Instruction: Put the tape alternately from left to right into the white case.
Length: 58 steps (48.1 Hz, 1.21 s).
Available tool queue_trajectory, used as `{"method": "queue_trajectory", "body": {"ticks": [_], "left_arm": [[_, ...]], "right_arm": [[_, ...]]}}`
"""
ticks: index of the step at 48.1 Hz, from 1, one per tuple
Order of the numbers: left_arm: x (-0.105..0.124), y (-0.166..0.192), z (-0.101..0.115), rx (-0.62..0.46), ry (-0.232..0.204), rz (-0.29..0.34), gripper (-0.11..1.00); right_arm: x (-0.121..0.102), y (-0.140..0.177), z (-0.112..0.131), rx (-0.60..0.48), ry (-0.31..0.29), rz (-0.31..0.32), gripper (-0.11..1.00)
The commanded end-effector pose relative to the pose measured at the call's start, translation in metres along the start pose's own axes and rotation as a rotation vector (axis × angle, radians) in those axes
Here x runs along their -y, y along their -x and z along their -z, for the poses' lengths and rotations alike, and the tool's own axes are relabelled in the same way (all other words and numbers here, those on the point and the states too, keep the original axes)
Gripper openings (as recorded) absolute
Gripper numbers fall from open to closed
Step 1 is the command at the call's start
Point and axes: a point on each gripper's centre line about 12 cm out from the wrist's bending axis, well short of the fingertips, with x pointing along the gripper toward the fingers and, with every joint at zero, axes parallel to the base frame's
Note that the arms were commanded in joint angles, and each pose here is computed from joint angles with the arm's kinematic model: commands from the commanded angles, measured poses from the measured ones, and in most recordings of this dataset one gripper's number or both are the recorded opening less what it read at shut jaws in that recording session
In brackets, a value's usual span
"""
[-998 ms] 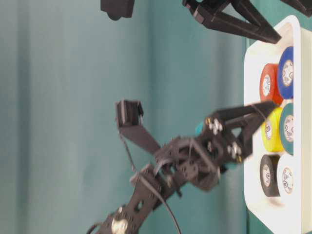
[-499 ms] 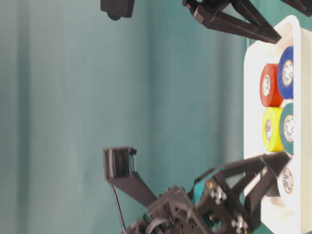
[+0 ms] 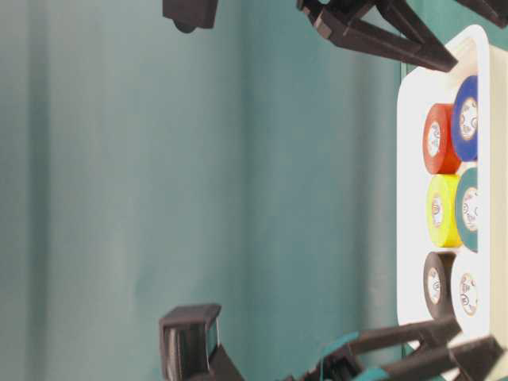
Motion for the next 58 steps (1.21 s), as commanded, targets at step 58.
{"method": "queue_trajectory", "body": {"ticks": [58], "left_arm": [[0.004,0.038,0.017,0.090,-0.008,0.017,1.00]], "right_arm": [[0.007,0.025,-0.008,0.074,-0.013,0.024,0.86]]}}
